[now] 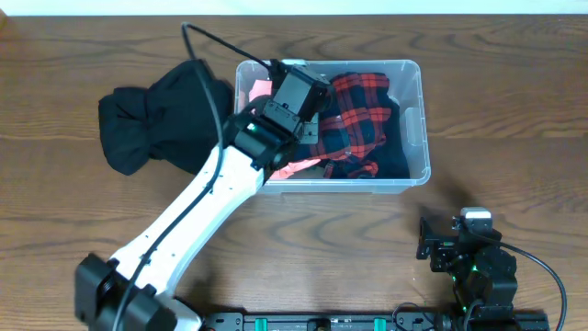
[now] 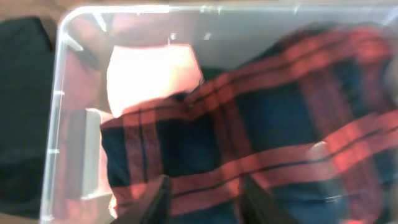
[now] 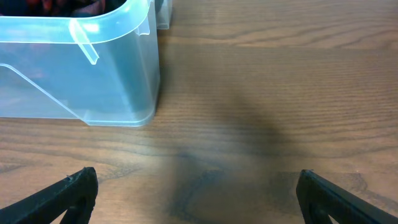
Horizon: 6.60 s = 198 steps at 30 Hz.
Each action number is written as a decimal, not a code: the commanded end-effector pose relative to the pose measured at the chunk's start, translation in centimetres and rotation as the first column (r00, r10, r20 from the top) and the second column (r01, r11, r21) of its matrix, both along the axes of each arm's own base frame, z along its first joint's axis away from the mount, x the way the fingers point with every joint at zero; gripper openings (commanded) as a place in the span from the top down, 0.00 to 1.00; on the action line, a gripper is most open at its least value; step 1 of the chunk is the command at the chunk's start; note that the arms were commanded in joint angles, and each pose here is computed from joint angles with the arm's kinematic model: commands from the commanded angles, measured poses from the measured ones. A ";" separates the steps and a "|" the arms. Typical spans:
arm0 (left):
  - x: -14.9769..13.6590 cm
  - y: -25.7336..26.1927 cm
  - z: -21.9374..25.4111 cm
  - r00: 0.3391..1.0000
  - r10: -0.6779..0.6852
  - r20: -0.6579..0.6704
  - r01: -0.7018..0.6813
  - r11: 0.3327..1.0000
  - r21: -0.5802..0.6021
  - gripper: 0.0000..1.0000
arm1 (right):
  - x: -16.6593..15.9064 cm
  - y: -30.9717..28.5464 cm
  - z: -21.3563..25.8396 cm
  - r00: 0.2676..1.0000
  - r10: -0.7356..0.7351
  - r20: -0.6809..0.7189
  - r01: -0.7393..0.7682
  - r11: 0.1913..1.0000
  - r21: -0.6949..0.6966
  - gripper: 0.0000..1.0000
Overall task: Pack container
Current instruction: 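Push the plaid shirt down into the bin with the left gripper, then swing the left gripper to the black garment on the table and grasp it, then carry the black garment with the left gripper over the bin and release, then press and tuck the black garment into the bin with the left gripper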
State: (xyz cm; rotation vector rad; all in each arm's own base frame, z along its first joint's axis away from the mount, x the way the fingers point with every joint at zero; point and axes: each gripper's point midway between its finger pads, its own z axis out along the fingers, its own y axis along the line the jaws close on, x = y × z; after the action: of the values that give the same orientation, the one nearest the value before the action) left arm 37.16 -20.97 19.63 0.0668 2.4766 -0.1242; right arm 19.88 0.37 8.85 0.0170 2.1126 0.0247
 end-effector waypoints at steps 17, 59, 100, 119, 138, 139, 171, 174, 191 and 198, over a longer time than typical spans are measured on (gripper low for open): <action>1.2 -3.2 -0.6 0.979 -0.182 -0.090 0.186 0.982 0.041 0.58 | 0.0 -0.1 0.0 1.000 -0.007 0.004 0.007 1.000 0.007 0.01; 2.8 13.8 11.4 0.969 0.244 0.023 -0.242 0.967 -0.084 0.29 | 0.0 -0.1 0.0 1.000 -0.007 0.004 0.007 1.000 0.007 0.01; 2.8 37.6 -19.9 0.760 0.162 -0.629 -0.564 0.644 -0.516 0.42 | 0.0 -0.1 0.0 1.000 -0.007 0.004 0.007 1.000 0.007 0.01; 1.7 34.6 0.8 0.914 0.213 -0.346 -0.383 0.736 -0.559 0.94 | 0.0 -0.1 0.0 1.000 -0.007 0.004 0.007 1.000 0.007 0.01; -12.5 8.1 27.0 0.903 -0.225 0.367 0.396 0.768 -0.503 0.94 | 0.0 -0.1 0.0 1.000 -0.007 0.004 0.007 1.000 0.007 0.01; -12.3 6.9 27.6 0.890 -0.239 0.387 0.421 0.756 -0.502 0.94 | 0.0 -0.1 0.0 1.000 -0.007 0.004 0.007 1.000 0.007 0.01; -3.2 -5.4 6.5 0.999 -0.046 0.003 0.046 0.998 0.038 0.94 | 0.0 -0.1 0.0 1.000 -0.007 0.004 0.007 1.000 0.007 0.01; -4.4 -2.5 5.4 0.999 -0.005 -0.043 0.012 0.985 0.174 0.94 | 0.0 -0.1 0.0 1.000 -0.007 0.004 0.007 1.000 0.007 0.01; -2.9 4.4 5.3 0.992 0.084 -0.092 -0.055 0.956 0.289 0.57 | 0.0 -0.1 0.0 1.000 -0.007 0.004 0.007 1.000 0.007 0.01; -2.5 -0.4 -1.1 0.969 -0.092 -0.228 0.136 0.973 0.185 0.87 | 0.0 -0.1 0.0 1.000 -0.007 0.004 0.007 1.000 0.007 0.01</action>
State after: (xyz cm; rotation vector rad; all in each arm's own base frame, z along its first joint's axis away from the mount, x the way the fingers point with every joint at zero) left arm 35.77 -20.30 23.27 0.1717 2.5684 0.0921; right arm 19.88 0.41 8.85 0.0157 2.1126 0.0271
